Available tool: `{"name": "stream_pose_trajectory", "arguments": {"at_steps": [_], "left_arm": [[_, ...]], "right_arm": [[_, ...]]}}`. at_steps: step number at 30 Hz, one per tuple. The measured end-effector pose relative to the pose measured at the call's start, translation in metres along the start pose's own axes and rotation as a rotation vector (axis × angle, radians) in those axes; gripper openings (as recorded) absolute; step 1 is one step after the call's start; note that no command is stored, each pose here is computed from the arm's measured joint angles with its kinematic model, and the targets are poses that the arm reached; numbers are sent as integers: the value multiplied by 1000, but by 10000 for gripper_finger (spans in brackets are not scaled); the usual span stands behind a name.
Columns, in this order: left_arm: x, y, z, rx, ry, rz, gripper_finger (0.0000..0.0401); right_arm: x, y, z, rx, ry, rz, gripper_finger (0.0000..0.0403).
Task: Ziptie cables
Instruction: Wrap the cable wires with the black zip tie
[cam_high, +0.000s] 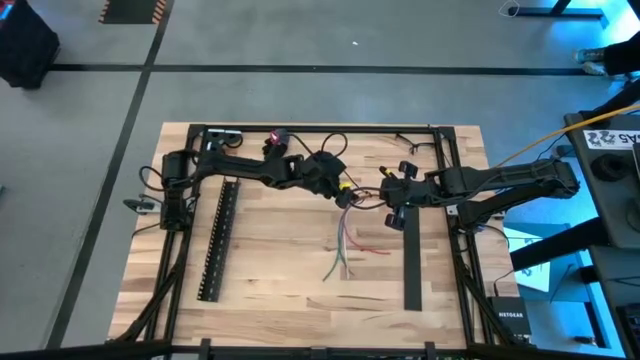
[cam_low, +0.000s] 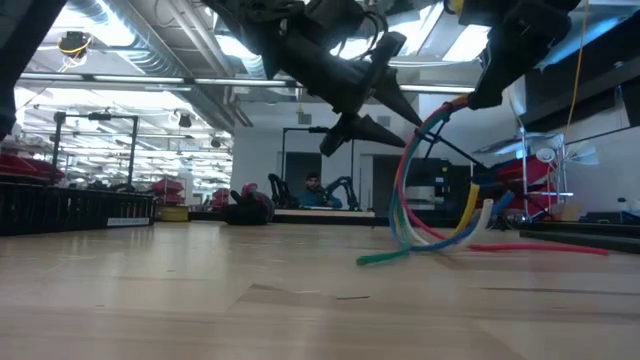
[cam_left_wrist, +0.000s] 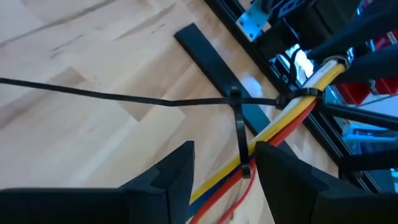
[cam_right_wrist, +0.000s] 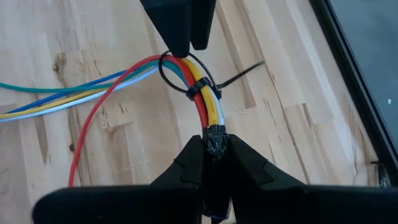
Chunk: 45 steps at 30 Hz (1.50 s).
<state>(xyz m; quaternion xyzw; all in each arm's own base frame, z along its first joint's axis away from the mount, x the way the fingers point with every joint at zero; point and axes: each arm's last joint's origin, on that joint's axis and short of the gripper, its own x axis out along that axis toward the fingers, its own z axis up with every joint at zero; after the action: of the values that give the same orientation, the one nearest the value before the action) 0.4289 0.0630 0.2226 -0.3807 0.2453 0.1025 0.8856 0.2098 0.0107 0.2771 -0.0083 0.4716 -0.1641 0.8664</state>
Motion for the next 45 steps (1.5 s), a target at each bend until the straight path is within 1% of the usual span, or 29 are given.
{"name": "stream_pose_trajectory", "arguments": {"at_steps": [5,8,12,17,19,22,26,29,34,40,45], "left_arm": [[8,4,-2,4,-4,-5,164],[14,10,-5,1,5,7,150],[17,12,-5,41,-17,14,104],[17,12,-5,126,-19,29,20],[17,12,-5,143,-18,30,7],[17,15,-7,150,9,50,4],[16,20,-18,176,111,119,1],[15,21,-26,217,174,152,1],[15,22,-29,217,198,169,1],[12,28,-35,202,269,222,1],[13,27,-34,207,256,212,1]], "right_arm": [[0,0,0,1,0,-1,38],[0,0,0,2,-1,1,38],[0,0,0,3,-3,0,38],[0,0,1,5,-8,1,38],[0,0,1,6,-7,0,38],[-2,-1,0,31,-18,-16,38],[-9,-4,2,63,-48,-23,38],[-14,-6,4,71,-71,-35,38],[-15,-7,1,76,-56,-54,38],[-17,-11,-4,104,-27,-119,38],[-19,-12,-4,109,-39,-119,38]]}}
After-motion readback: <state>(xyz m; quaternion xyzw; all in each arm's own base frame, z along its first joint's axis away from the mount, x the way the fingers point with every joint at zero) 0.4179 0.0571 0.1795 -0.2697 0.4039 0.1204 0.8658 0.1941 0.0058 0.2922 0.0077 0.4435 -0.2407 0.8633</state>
